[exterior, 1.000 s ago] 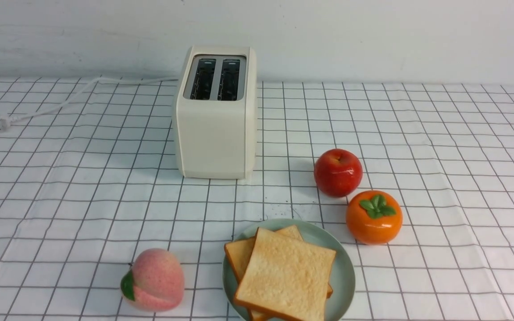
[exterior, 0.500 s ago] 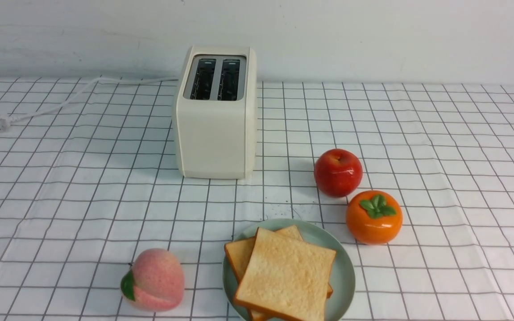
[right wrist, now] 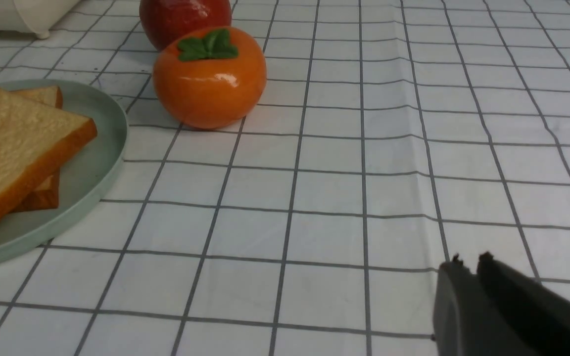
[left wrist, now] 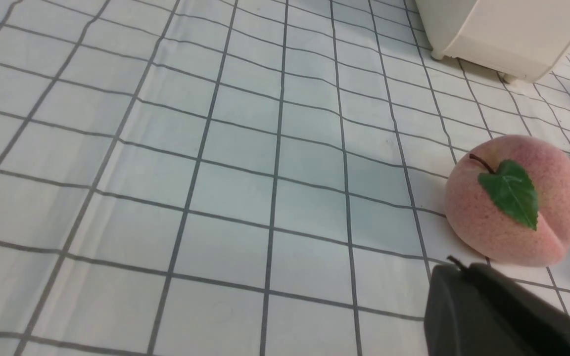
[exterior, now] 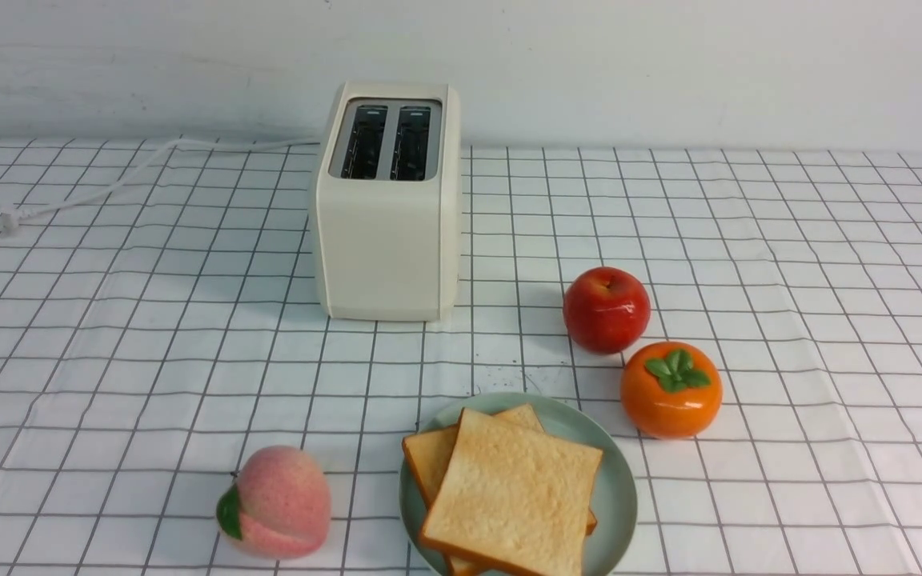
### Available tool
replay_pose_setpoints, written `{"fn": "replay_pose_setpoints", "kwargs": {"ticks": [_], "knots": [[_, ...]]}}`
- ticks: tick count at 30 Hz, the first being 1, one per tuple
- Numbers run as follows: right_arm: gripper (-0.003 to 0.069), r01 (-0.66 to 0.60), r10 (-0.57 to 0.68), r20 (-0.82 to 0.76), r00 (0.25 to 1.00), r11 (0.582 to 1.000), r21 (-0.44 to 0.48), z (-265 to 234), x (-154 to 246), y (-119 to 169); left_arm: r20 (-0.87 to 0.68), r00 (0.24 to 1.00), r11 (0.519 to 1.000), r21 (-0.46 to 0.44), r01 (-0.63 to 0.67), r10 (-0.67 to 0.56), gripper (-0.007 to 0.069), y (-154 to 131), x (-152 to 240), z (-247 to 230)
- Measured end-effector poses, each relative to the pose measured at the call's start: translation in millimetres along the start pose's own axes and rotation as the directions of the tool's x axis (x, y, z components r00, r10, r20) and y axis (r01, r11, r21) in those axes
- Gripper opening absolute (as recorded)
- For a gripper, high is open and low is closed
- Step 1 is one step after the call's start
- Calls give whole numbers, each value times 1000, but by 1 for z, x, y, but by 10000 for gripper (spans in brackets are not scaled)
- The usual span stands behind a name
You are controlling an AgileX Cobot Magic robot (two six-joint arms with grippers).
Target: Take toasted bread from bread machine on white checkered table place on plate.
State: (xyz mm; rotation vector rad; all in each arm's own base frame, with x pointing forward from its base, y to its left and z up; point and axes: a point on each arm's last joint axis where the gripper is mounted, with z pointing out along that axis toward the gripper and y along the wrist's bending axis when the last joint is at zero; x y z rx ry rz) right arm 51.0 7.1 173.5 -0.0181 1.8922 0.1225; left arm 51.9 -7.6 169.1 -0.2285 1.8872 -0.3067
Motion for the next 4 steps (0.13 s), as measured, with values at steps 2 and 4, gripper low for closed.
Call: {"fn": "replay_pose_setpoints", "kwargs": {"ticks": [2, 4], "knots": [[53, 0, 0, 0, 1000, 1000, 0, 0, 0, 0, 0, 1000, 1000, 0, 0, 0, 2, 0, 0, 0], [55, 0, 0, 0, 1000, 1000, 0, 0, 0, 0, 0, 1000, 1000, 0, 0, 0, 3, 0, 0, 0]]}}
